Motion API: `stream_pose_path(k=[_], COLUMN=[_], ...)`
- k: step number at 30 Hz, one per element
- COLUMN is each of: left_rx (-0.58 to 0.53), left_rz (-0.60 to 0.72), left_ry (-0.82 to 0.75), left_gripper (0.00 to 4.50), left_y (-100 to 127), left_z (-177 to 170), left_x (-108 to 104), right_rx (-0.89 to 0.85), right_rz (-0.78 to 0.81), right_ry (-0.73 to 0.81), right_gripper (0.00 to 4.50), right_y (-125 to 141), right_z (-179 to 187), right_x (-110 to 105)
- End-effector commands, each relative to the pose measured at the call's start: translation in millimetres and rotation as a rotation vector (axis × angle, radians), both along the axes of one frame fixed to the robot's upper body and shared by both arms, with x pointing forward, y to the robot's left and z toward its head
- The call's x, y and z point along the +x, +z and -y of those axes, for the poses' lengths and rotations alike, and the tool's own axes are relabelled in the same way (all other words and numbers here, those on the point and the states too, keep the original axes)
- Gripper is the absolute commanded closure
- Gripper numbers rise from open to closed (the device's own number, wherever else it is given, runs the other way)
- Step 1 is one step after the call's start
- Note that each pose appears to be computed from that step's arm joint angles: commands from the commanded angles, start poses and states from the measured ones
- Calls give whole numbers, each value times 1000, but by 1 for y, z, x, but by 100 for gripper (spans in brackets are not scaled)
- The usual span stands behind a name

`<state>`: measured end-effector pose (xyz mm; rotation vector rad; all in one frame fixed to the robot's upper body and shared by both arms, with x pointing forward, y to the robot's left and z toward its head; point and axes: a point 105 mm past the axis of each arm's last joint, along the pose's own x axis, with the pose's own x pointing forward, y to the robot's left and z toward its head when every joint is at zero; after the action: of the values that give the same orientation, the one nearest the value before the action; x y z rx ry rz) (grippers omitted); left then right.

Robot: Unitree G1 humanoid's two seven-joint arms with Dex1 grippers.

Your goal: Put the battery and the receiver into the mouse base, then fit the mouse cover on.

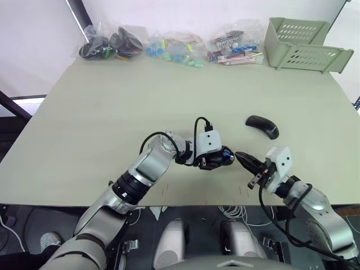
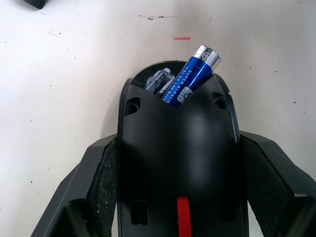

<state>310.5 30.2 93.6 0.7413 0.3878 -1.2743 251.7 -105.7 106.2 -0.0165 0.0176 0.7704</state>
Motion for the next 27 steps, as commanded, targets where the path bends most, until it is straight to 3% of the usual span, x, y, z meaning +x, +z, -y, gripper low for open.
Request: stream_pose_path(k=[1,27], left_rx=[58,67], left_rz=[-59,-56], left_ry=[0,4], left_gripper=[157,157], left_y=[-19,-19], left_z=[-3,-5], left_x=[-7,-5], right_rx=[18,57], right_rz=[44,-26], right_ry=[8,-2], right_gripper=[445,445], right_y=[7,-22], right_z=[-3,-15], right_x=[3,21])
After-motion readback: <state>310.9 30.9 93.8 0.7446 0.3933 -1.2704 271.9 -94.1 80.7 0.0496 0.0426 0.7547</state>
